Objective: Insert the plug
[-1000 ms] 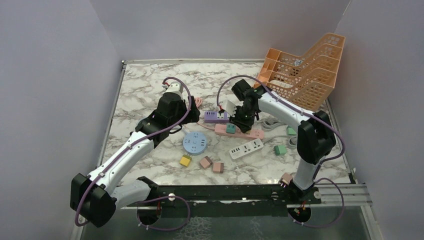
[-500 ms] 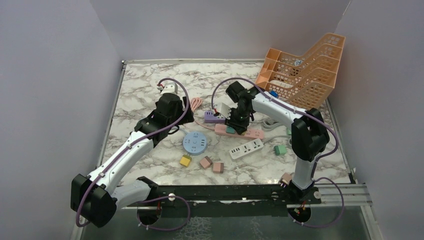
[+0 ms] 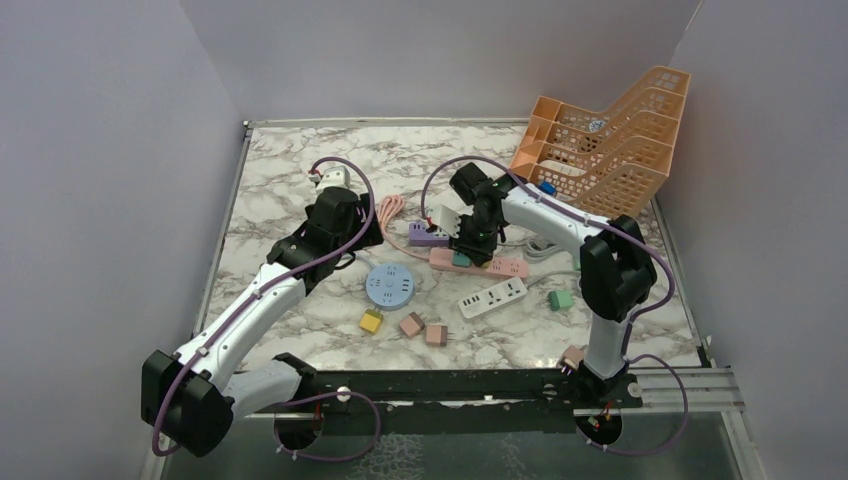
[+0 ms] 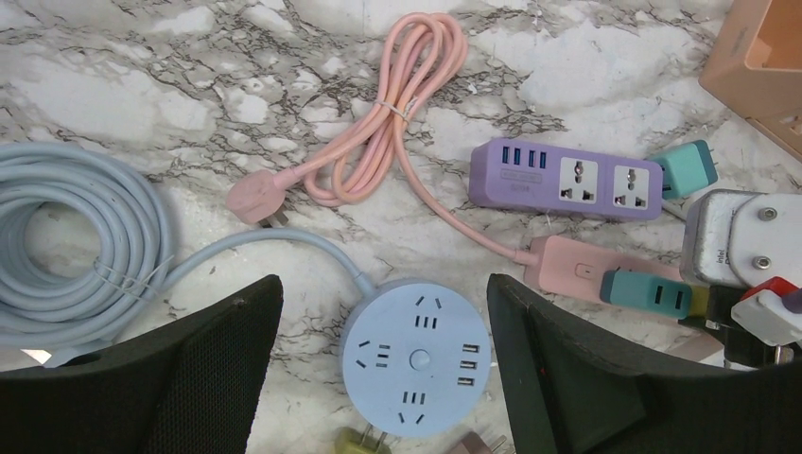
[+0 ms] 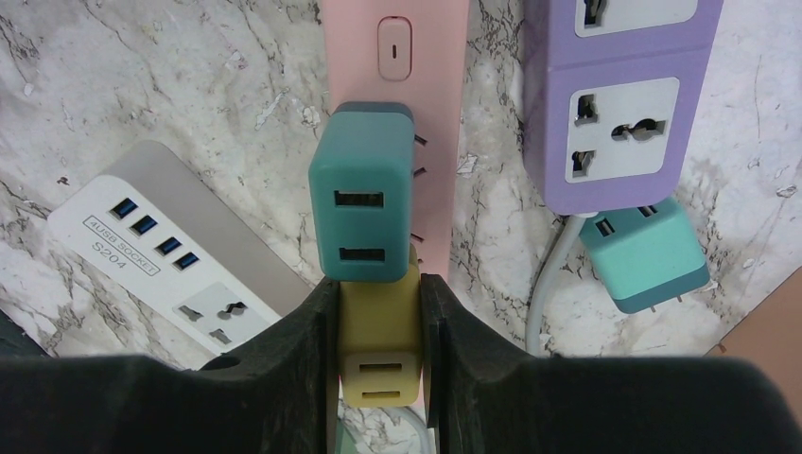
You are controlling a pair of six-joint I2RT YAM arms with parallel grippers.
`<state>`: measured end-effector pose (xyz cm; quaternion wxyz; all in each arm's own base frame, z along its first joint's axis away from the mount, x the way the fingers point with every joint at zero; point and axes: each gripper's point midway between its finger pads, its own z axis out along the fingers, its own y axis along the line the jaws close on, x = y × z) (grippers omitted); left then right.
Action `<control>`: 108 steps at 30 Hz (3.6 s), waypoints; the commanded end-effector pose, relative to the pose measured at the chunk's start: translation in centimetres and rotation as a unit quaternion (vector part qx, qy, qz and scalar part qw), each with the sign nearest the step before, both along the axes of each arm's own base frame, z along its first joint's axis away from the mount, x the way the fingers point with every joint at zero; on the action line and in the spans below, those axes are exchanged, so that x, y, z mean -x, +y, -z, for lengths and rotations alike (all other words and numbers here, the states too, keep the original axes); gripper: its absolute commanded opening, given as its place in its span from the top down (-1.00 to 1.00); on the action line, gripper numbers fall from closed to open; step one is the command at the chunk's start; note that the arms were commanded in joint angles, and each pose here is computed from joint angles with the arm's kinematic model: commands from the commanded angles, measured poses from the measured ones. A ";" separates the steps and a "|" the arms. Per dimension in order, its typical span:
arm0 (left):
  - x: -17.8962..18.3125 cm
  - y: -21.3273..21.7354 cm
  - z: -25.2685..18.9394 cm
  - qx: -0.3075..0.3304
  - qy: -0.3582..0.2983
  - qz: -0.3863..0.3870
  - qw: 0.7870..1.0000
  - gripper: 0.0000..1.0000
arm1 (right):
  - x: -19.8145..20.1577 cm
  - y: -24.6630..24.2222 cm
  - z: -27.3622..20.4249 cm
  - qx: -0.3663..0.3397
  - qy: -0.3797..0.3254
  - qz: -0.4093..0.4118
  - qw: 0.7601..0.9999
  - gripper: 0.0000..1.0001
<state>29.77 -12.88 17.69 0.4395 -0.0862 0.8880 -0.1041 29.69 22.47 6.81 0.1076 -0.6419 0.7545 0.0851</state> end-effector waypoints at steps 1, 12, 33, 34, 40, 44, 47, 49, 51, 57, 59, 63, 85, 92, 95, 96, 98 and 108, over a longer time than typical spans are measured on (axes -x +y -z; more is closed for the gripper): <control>-0.2 0.7 -1.1 0.001 -0.017 -0.018 1.000 -0.63 | -1.1 0.3 1.1 0.011 -0.017 -0.014 1.000 0.97; -0.2 0.9 -0.9 -0.002 -0.016 -0.017 1.000 -0.63 | -0.6 -0.8 4.2 0.057 -0.001 -0.013 0.998 0.97; -0.4 0.9 -1.0 -0.007 -0.020 -0.016 1.000 -0.63 | -2.0 0.9 0.0 -0.003 -0.024 0.072 0.997 0.15; -0.4 0.9 -1.0 -0.007 -0.019 -0.016 1.000 -0.63 | -2.0 0.8 -0.5 -0.006 -0.027 0.071 0.997 0.12; -0.5 0.6 -0.9 -0.003 -0.017 -0.012 1.000 -0.63 | -1.3 0.3 -1.5 -0.014 -0.034 0.067 0.997 0.04; -0.6 0.5 -1.0 -0.001 -0.018 -0.011 1.000 -0.63 | -0.8 0.0 -1.3 -0.011 -0.028 0.060 0.998 0.15; -0.6 0.5 -1.0 -0.001 -0.018 -0.010 1.000 -0.63 | -0.3 -0.3 -0.9 -0.006 -0.019 0.049 0.999 0.22; -0.5 0.5 -0.9 -0.002 -0.018 -0.009 1.000 -0.63 | 0.1 -0.7 -0.4 0.002 -0.014 0.038 0.999 0.26; -0.5 0.5 -0.9 -0.002 -0.018 -0.009 1.000 -0.63 | 0.5 -1.4 0.5 0.018 -0.011 0.022 1.000 0.44; -0.6 0.6 -0.9 -0.003 -0.020 -0.010 1.000 -0.63 | 1.0 -3.1 5.0 0.059 -0.006 0.010 0.998 0.98; -0.6 0.6 -0.9 -0.005 -0.020 -0.010 1.000 -0.63 | 1.1 -2.9 6.1 0.056 -0.001 0.016 0.998 0.98; -0.5 0.8 -1.0 -0.006 -0.023 -0.012 1.000 -0.63 | 1.6 -4.0 9.1 0.088 0.013 0.020 0.996 0.98; -1.5 -1.5 -3.2 -0.012 -0.053 0.061 0.997 -0.65 | -1.2 -1.0 -10.8 -0.169 -0.165 0.244 0.941 0.05; -1.5 -2.9 -3.8 -0.019 -0.062 0.094 0.993 -0.66 | -0.2 -5.5 -13.3 -0.194 -0.209 0.445 0.849 0.06; -1.5 -3.8 -4.1 -0.018 -0.063 0.109 0.992 -0.66 | 0.8 -7.9 -12.1 -0.166 -0.200 0.548 0.795 0.15; -1.5 -4.2 -4.2 -0.017 -0.064 0.114 0.991 -0.66 | 1.3 -8.5 -11.6 -0.165 -0.194 0.582 0.772 0.16; -1.4 -4.8 -4.2 -0.015 -0.065 0.122 0.990 -0.66 | 2.1 -9.0 -10.7 -0.176 -0.182 0.624 0.739 0.16; -0.5 -6.7 -3.7 -0.002 -0.056 0.150 0.987 -0.66 | 5.6 -15.3 -3.5 -0.134 -0.120 0.820 0.543 -0.44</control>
